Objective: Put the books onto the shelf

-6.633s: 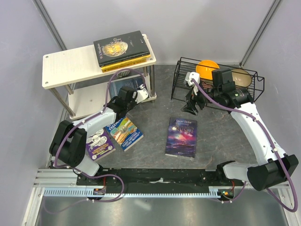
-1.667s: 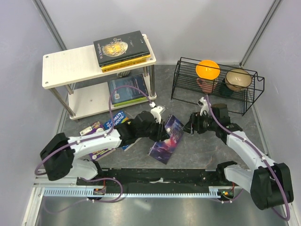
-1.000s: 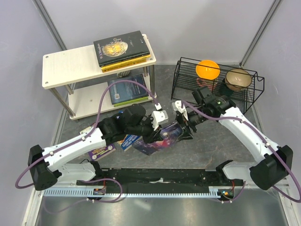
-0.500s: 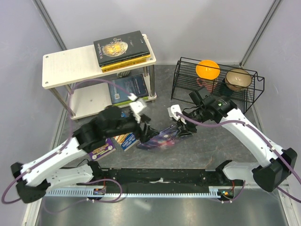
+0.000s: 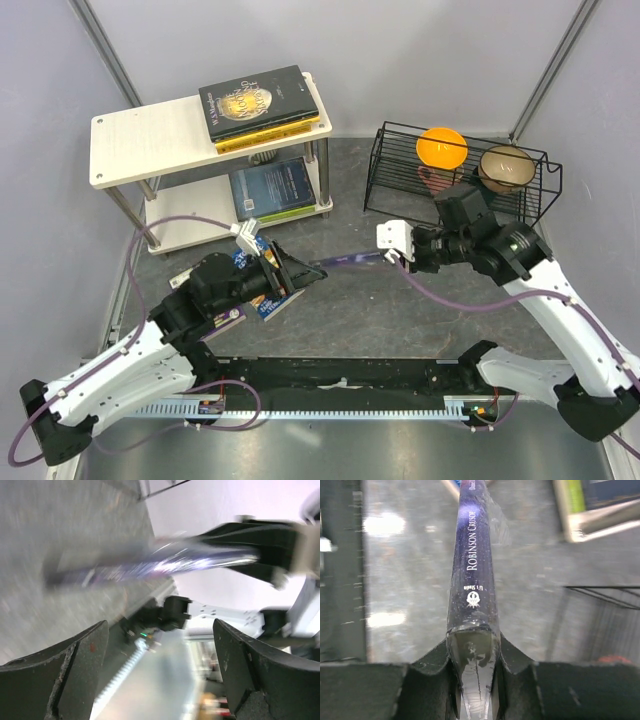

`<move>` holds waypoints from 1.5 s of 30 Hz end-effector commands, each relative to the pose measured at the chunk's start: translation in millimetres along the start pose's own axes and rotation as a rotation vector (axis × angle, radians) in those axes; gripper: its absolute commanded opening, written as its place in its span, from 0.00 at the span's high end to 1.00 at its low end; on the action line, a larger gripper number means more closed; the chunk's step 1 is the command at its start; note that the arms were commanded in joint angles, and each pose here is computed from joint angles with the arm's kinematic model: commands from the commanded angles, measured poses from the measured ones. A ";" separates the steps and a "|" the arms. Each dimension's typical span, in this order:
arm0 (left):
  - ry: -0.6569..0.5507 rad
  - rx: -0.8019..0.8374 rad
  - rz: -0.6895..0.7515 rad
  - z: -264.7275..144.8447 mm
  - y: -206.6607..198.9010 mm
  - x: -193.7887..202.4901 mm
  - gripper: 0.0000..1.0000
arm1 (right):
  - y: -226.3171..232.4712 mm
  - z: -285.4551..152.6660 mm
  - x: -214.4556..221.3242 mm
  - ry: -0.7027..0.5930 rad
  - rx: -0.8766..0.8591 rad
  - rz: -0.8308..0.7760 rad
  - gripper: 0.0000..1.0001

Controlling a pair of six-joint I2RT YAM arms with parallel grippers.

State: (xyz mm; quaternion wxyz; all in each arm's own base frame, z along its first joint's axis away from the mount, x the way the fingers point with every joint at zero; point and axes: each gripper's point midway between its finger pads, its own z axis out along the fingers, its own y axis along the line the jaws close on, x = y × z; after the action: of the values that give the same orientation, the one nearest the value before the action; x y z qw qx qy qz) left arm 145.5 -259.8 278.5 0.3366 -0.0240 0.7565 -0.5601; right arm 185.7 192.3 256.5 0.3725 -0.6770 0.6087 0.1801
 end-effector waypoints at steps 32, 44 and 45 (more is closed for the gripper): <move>-0.275 -0.041 -0.498 5.7 -4.2 -50.2 0.98 | 23.1 10.6 -115.0 -0.433 0.291 -0.551 0.94; -0.356 0.017 -0.248 -53.6 -78.5 -102.4 0.98 | 40.0 -14.2 -124.3 -0.449 0.198 -0.508 0.17; -0.349 0.012 -0.240 -52.0 -81.5 -103.7 0.99 | 40.3 -17.1 -125.7 -0.451 0.196 -0.511 0.15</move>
State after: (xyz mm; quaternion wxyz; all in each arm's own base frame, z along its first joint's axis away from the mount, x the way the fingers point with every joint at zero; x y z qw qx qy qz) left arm 167.9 -222.1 341.6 0.3021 -0.2572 0.7163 -0.5741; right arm 139.8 274.3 314.3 0.5861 -0.7172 0.3542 0.1288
